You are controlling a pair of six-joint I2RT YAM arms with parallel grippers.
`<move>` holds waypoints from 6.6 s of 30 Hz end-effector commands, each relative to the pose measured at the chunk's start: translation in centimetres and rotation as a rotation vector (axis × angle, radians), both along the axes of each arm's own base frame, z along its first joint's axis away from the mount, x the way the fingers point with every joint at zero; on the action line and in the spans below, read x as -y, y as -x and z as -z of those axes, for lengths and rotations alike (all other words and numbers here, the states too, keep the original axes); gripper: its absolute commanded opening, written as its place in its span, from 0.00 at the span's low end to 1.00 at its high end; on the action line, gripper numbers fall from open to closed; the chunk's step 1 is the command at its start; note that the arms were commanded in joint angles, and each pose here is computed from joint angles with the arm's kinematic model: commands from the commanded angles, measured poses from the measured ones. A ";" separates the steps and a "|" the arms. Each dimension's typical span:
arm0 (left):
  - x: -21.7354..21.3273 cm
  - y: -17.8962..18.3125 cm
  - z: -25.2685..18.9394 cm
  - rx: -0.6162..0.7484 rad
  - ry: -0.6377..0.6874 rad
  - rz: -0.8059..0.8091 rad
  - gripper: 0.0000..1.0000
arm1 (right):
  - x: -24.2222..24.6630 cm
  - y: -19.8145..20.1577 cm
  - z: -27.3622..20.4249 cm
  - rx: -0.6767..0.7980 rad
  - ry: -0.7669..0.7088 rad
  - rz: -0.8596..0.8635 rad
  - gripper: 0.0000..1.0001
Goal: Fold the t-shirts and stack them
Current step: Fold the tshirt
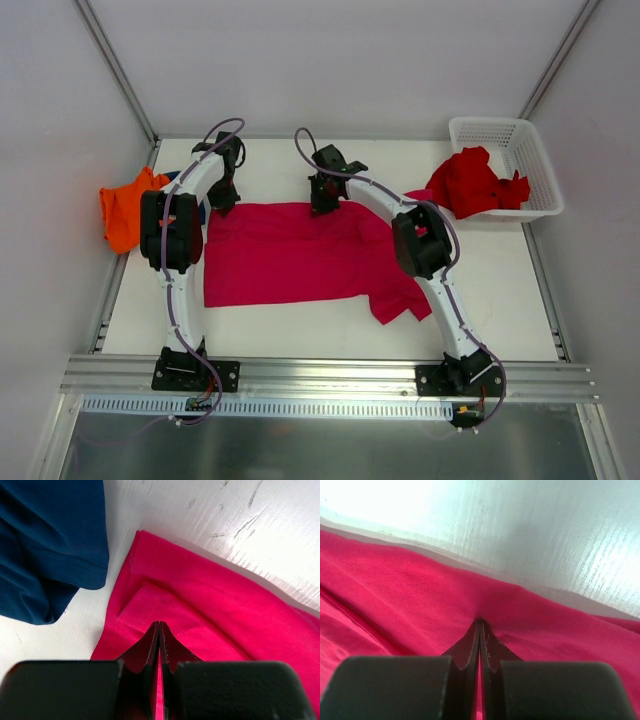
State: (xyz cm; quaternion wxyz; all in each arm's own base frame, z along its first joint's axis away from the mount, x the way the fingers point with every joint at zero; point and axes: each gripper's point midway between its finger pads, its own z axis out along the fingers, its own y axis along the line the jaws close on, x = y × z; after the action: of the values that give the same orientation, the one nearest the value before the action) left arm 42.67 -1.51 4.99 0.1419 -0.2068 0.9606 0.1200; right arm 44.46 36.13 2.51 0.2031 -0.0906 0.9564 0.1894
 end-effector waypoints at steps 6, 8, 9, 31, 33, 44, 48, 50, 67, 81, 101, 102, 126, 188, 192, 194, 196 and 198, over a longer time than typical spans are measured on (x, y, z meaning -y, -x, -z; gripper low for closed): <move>0.4 0.8 -0.2 -0.003 -0.023 0.001 0.00 | 2.3 0.1 2.0 -0.077 0.070 0.049 0.00; 0.5 1.2 0.1 -0.011 -0.030 0.003 0.00 | 2.4 0.1 2.0 -0.081 0.066 0.050 0.01; 0.5 1.2 0.3 -0.015 -0.031 0.005 0.00 | 2.5 0.1 2.1 -0.083 0.067 0.051 0.00; 2.1 -0.1 -0.4 0.075 -0.009 0.033 0.00 | 2.1 0.1 1.9 -0.095 0.041 0.035 0.00; 2.1 -0.4 -0.1 0.078 -0.013 0.015 0.00 | 2.1 0.2 2.0 -0.097 0.043 0.031 0.00; 3.0 -3.0 3.7 0.018 0.008 0.046 0.00 | 2.1 0.5 1.5 -0.094 0.035 0.010 0.00; 3.1 -2.4 4.2 -0.006 0.016 0.052 0.00 | 2.1 0.3 1.0 -0.085 0.031 0.011 0.01; 3.1 -1.5 3.9 -0.016 0.021 0.048 0.00 | 2.1 0.2 0.9 -0.081 0.032 0.011 0.00; 1.2 5.6 1.1 0.002 -0.039 0.000 0.00 | 3.0 -0.5 1.9 -0.105 0.056 0.044 0.00; 1.6 8.2 -2.1 0.079 -0.027 0.009 0.00 | 3.7 -0.7 2.0 -0.116 0.069 0.054 0.00; 0.8 1.6 2.0 0.014 -0.049 -0.001 0.00 | 4.9 1.1 -2.1 -0.026 0.033 0.028 0.00; 0.7 1.6 2.2 0.005 -0.049 0.004 0.00 | 5.3 1.8 -1.9 -0.031 0.042 0.021 0.00; -1.7 -3.7 3.7 -0.013 0.037 -0.049 0.00 | -2.7 3.7 -8.8 0.095 -0.166 -0.179 0.33; -2.1 -2.9 3.3 -0.027 0.038 -0.043 0.00 | -11.4 11.3 -6.3 -0.027 -0.431 -0.346 0.29; -2.1 -3.0 3.3 -0.025 0.040 -0.045 0.00 | -11.3 12.4 -6.1 -0.033 -0.423 -0.372 0.29; -2.1 -3.0 3.2 -0.024 0.038 -0.043 0.00 | -11.3 12.9 -6.0 -0.033 -0.417 -0.387 0.29; -2.1 -2.8 3.4 -0.030 0.040 -0.045 0.00 | -11.2 13.0 -6.0 -0.022 -0.412 -0.390 0.29; -2.1 -2.9 3.4 -0.029 0.041 -0.043 0.00 | -11.3 12.5 -6.5 0.016 -0.402 -0.379 0.27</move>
State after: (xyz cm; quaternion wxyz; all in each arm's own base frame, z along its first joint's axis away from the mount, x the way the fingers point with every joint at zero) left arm 46.76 0.08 2.10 0.1464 -0.2323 0.9557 0.1057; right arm 31.70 47.00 4.82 0.1397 -0.2034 0.8841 0.3967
